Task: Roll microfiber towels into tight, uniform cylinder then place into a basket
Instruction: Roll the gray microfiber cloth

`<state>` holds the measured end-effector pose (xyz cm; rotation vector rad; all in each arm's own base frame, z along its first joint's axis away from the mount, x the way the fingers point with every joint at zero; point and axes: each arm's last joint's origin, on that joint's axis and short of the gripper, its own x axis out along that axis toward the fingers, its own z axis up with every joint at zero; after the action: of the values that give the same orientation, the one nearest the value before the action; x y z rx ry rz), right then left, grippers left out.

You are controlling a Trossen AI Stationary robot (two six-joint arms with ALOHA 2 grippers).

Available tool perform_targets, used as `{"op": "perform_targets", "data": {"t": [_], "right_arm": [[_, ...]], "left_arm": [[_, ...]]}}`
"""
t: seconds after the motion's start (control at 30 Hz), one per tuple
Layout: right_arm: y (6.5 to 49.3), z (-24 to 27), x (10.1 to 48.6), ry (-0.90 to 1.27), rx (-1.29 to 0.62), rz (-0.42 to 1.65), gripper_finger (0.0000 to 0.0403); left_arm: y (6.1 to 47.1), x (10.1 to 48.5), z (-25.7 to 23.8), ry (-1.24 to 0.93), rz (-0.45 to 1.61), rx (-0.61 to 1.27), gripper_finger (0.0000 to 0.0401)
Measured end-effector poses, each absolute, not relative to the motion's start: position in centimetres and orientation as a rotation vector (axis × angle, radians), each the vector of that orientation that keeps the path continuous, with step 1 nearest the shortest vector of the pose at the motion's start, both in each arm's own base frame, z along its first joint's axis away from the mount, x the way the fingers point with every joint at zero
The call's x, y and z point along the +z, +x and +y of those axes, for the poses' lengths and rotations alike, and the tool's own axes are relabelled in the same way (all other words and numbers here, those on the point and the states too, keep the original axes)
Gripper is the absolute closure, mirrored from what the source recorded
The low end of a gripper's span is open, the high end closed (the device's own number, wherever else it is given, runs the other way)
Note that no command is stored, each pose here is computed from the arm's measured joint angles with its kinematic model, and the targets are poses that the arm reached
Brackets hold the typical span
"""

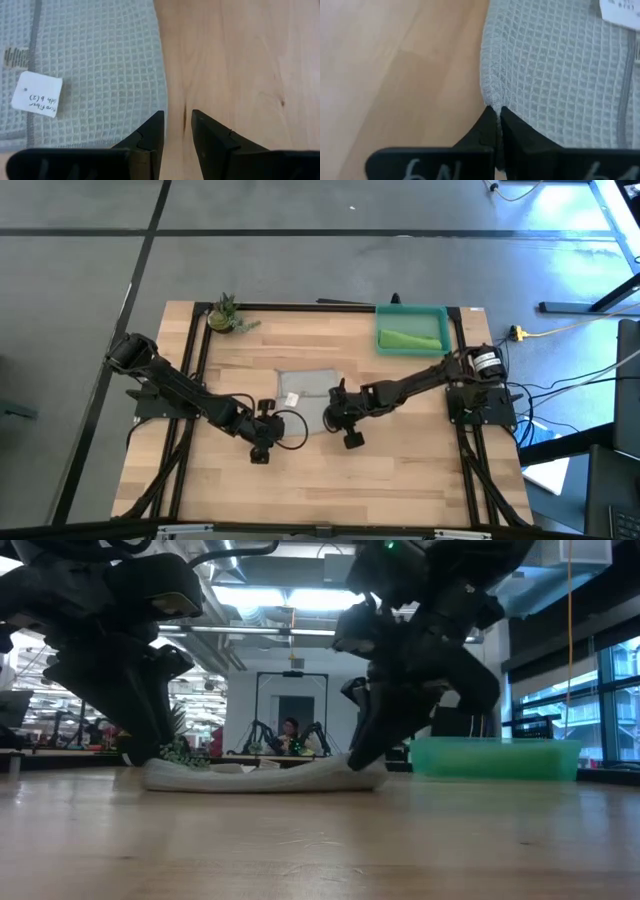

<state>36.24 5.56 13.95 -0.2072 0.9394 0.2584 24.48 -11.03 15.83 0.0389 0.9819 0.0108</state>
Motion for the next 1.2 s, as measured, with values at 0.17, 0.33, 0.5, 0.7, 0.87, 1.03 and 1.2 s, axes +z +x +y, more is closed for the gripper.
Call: {"op": "perform_targets", "data": {"t": [0.17, 0.33, 0.5, 0.7, 0.87, 1.03, 1.2], "right_arm": [[36.2, 4.9, 13.9, -0.191, 0.241, 0.957, 0.0395], [36.2, 5.0, 13.9, -0.186, 0.241, 0.956, 0.0395], [36.2, 5.0, 13.9, -0.166, 0.231, 0.958, 0.0395], [36.2, 5.0, 13.9, -0.154, 0.252, 0.958, 0.0395], [36.2, 5.1, 14.0, -0.136, 0.285, 0.956, 0.0395], [36.2, 4.6, 14.0, -0.115, 0.267, 0.959, 0.0393], [36.3, 4.1, 14.0, -0.1, 0.249, 0.961, 0.0394]], "left_arm": [[24.6, 15.9, -10.8, 0.045, 0.97, 0.048, 0.0307], [24.8, 15.9, -10.4, 0.062, 0.964, 0.052, 0.0301], [24.9, 15.7, -10.4, 0.184, 0.97, -0.008, 0.0301], [25.1, 14.3, -10.5, 0.357, 1.015, -0.05, 0.0301], [25.4, 13.1, -10.5, 0.383, 1.043, -0.014, 0.0303], [25.5, 12.7, -10.7, 0.367, 1.054, -0.041, 0.0301], [25.5, 12.7, -10.7, 0.361, 1.056, -0.042, 0.0301]]}}
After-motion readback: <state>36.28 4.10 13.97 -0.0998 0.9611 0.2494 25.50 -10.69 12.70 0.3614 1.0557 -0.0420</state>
